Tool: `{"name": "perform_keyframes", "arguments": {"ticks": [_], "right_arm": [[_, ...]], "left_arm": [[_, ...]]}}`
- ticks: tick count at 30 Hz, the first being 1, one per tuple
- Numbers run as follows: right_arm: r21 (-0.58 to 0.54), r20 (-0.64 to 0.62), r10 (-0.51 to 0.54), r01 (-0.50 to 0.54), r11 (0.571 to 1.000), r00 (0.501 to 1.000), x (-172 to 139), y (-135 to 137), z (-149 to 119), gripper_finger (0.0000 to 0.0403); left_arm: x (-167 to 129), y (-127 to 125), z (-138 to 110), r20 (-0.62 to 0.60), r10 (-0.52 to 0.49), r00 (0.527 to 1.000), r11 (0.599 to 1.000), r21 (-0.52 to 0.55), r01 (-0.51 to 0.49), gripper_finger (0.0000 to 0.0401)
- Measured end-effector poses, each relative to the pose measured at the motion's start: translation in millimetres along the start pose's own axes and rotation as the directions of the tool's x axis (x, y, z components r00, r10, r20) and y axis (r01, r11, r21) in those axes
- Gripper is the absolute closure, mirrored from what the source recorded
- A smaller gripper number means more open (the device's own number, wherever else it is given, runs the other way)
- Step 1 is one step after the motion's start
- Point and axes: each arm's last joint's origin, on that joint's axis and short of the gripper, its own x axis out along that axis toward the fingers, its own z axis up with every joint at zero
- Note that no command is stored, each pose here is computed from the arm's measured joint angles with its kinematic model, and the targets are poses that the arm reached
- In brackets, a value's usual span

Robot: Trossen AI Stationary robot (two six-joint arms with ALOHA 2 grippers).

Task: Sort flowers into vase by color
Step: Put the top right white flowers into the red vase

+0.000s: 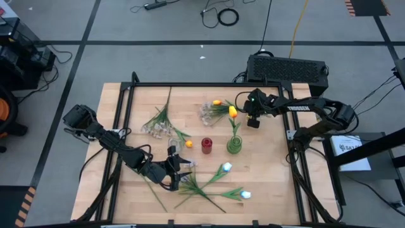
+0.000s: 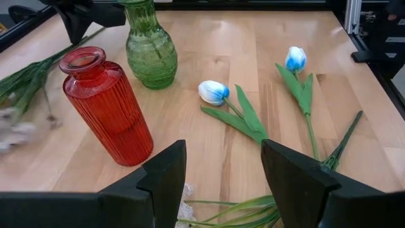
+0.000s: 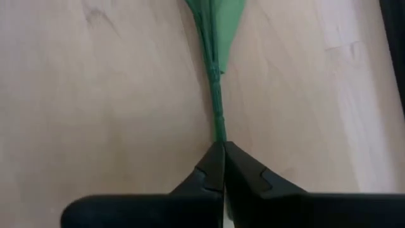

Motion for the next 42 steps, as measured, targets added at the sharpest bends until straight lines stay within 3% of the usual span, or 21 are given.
{"name": "perform_keyframes", "arguments": {"ticks": [7, 14, 24, 28, 36, 42], "right_arm": [[0.089, 0.086, 0.109, -0.117, 0.989, 0.99, -21, 5, 3, 0.0403], [0.117, 0.11, 0.068, -0.081, 0.99, 0.992, -25, 4, 6, 0.0398], [-0.028, 0.177, 0.072, -0.068, 0.997, 0.982, -4, 3, 15, 0.0281], [-0.05, 0.177, 0.071, -0.063, 0.997, 0.982, 3, 4, 16, 0.0261], [-0.037, 0.149, 0.07, -0.066, 0.997, 0.986, 14, 1, 12, 0.0289], [-0.032, 0.145, 0.068, -0.064, 0.997, 0.987, 14, -1, 11, 0.0359]], "left_arm": [[0, 0, 0, -0.001, 0.0, 1.0, 1.0, 0.0, 0.0, 0.0189], [0, 0, 0, -0.001, 0.0, 1.0, 1.0, -0.006, 0.0, 0.0189], [0, -1, 2, 0.02, -0.007, 1.0, 1.0, -0.013, 0.007, 0.0189], [0, -1, 2, 0.021, -0.007, 1.0, 1.0, 0.007, 0.007, 0.0189], [0, -1, 2, 0.021, -0.007, 1.0, 1.0, 0.007, 0.006, 0.0189], [0, -1, 2, 0.021, -0.007, 1.0, 1.0, 0.007, 0.006, 0.0189]]}}
